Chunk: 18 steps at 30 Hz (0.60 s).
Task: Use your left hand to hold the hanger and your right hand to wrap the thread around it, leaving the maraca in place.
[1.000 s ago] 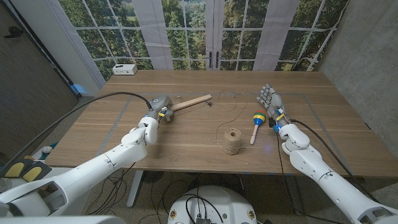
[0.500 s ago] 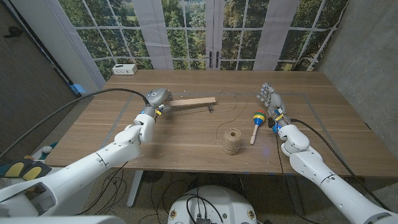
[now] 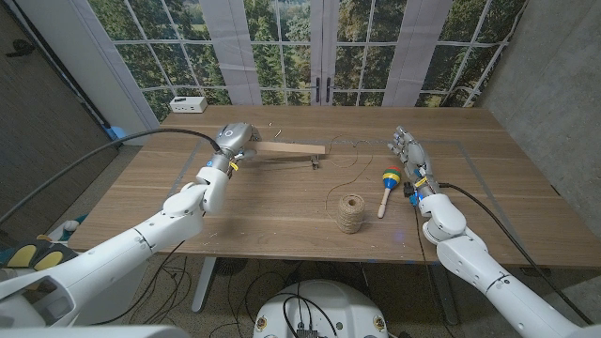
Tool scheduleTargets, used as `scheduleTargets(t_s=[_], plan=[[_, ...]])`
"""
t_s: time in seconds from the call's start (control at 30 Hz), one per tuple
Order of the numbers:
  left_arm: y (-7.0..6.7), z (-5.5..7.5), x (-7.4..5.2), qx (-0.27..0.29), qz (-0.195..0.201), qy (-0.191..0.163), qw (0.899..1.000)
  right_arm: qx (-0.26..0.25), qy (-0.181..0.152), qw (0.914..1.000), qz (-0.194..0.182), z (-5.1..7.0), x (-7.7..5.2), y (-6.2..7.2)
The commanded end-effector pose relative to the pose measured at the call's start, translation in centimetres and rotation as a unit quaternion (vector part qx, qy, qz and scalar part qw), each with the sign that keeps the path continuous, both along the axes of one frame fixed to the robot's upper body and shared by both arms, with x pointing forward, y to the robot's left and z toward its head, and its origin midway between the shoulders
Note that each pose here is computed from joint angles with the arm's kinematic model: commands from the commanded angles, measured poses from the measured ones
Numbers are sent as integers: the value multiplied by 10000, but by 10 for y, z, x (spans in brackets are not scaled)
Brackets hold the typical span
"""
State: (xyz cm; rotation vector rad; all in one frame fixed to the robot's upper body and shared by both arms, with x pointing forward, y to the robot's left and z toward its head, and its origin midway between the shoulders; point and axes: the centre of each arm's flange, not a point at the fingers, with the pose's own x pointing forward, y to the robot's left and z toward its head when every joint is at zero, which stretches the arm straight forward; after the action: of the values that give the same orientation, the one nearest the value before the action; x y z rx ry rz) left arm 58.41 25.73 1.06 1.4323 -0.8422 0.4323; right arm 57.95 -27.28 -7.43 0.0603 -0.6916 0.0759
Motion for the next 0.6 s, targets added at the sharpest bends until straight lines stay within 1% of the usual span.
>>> scheduleTargets(t_s=[0.03, 0.1, 0.13, 0.2, 0.23, 0.3, 0.53, 0.6], plan=[[5, 8, -13, 187, -295, -619, 9975, -21, -182, 9994, -278, -7, -28, 9], [5, 9, -15, 243, -316, -620, 9973, -102, -201, 9991, -356, -8, -33, 10], [5, 7, -16, 285, -347, -714, 9964, -171, -201, 9989, -395, -8, -35, 11], [5, 7, -18, 293, -370, -736, 9962, -315, -211, 9982, -462, -8, -39, 13], [6, 6, -19, 269, -409, -847, 9952, -373, -213, 9979, -486, -7, -41, 13], [6, 6, -20, 287, -434, -867, 9949, -479, -214, 9972, -536, -7, -45, 15], [9, 2, -25, 225, -574, -1306, 9895, -1010, -231, 9921, -708, -5, -60, 23], [9, 3, -26, 207, -594, -1304, 9895, -1162, -238, 9901, -751, -5, -64, 26]])
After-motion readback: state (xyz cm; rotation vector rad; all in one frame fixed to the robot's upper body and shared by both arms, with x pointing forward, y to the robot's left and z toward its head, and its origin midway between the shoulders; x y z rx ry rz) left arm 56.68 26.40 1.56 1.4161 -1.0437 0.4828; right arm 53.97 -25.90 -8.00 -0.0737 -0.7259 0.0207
